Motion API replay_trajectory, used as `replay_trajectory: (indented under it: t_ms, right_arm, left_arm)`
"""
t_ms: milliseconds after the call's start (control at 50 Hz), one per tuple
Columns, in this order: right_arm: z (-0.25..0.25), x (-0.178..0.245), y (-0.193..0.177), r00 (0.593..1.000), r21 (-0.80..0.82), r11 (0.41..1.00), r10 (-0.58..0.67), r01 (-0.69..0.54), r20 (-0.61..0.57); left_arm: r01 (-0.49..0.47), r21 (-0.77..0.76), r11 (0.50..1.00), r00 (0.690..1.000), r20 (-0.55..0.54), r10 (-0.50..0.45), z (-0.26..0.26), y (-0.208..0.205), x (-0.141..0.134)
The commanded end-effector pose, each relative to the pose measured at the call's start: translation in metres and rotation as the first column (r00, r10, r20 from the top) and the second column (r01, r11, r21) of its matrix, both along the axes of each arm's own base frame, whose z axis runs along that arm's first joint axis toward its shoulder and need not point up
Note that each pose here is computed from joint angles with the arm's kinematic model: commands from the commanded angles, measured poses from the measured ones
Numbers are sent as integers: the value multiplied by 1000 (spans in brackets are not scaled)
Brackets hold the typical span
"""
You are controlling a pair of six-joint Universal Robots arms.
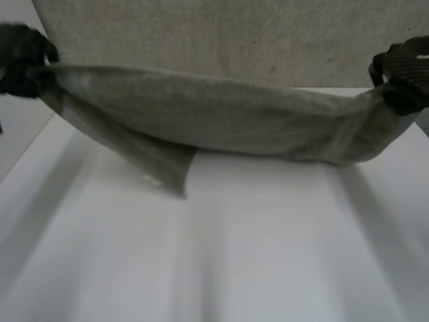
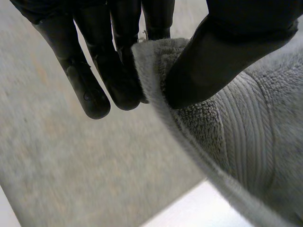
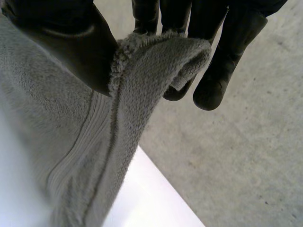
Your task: Fold the towel.
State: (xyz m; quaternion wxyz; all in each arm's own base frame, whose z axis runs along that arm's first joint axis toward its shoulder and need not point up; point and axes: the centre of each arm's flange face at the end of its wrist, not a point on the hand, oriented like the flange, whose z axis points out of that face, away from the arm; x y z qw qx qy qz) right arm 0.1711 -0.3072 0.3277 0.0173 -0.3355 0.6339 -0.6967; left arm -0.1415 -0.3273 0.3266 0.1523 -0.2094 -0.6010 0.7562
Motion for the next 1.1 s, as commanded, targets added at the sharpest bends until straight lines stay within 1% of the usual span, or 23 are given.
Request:
replay_trajectory:
  t_ms: [20,120,180,220,280,320,400,420,440,480,500,540,560,600,680,720,780,820,840,880,940,980,1100]
  right_arm:
    - [9,-1,11,999,34,999,23,-25,47]
    - [10,3,5,999,23,999,24,-25,44]
    - [-4,11,-17,999,48,999,3,-5,36]
    - [-18,27,-37,1000,58,998,-10,10,-2]
    - [-24,33,-44,999,48,999,-22,24,-37]
    - [-32,47,-61,991,-9,998,-58,57,-124]
    - [-21,67,-75,981,-136,989,-89,65,-173]
    - [-6,76,-81,981,-230,970,-110,72,-159]
    - [-6,77,-81,981,-231,970,-110,72,-159]
    - [49,87,-84,987,-463,879,-152,112,-51]
    - [49,87,-84,987,-464,878,-152,112,-50]
    - [99,88,-70,990,-610,780,-134,136,49]
    - [100,88,-70,990,-611,780,-134,136,49]
    - [122,88,-57,989,-641,755,-80,140,122]
    - [112,89,-60,990,-600,791,-38,115,139]
    - [83,89,-66,994,-534,841,-35,86,106]
    - [66,90,-68,995,-495,866,-37,76,87]
    - [29,90,-73,998,-406,912,-43,61,52]
    - [29,90,-73,998,-406,912,-44,61,52]
    - [-6,90,-73,999,-316,947,-47,51,19]
    - [-21,89,-72,999,-276,960,-49,49,5]
    - [-44,87,-67,998,-208,977,-57,52,-18]
    - [-66,78,-50,997,-109,993,-61,55,-50]
  left_arm:
    - [37,-9,999,995,-88,-38,21,15,-1]
    - [41,14,999,994,-103,-40,15,11,-5]
    - [67,55,996,992,-113,-60,2,-4,-14]
    - [94,98,991,989,-127,-81,-12,-23,-34]
    - [84,127,988,989,-134,-67,-21,-35,-41]
    - [54,185,981,990,-136,-29,-35,-61,-50]
    - [24,187,982,991,-131,1,-31,-91,-54]
    - [20,161,987,991,-134,2,-19,-103,-57]
    - [20,160,987,991,-134,2,-19,-103,-57]
    - [30,20,999,987,-160,-26,37,-108,-72]
    - [30,19,999,987,-160,-26,37,-108,-72]
    - [9,-168,986,979,-197,-42,103,-93,-72]
    - [9,-169,986,979,-197,-42,103,-93,-72]
    - [4,-287,958,966,-246,-78,144,-77,-69]
    - [16,-342,940,950,-289,-122,159,-71,-68]
    - [23,-340,940,948,-291,-128,156,-74,-69]
    - [49,-252,967,951,-285,-122,124,-84,-78]
    - [51,-92,994,959,-272,-74,74,-95,-79]
    - [51,-91,995,959,-272,-74,74,-95,-79]
    - [42,62,997,970,-240,-26,20,-95,-78]
    - [33,102,994,978,-210,-11,-5,-94,-78]
    - [11,136,991,991,-131,7,-48,-86,-76]
    - [-17,169,985,999,-46,25,-83,-60,-69]
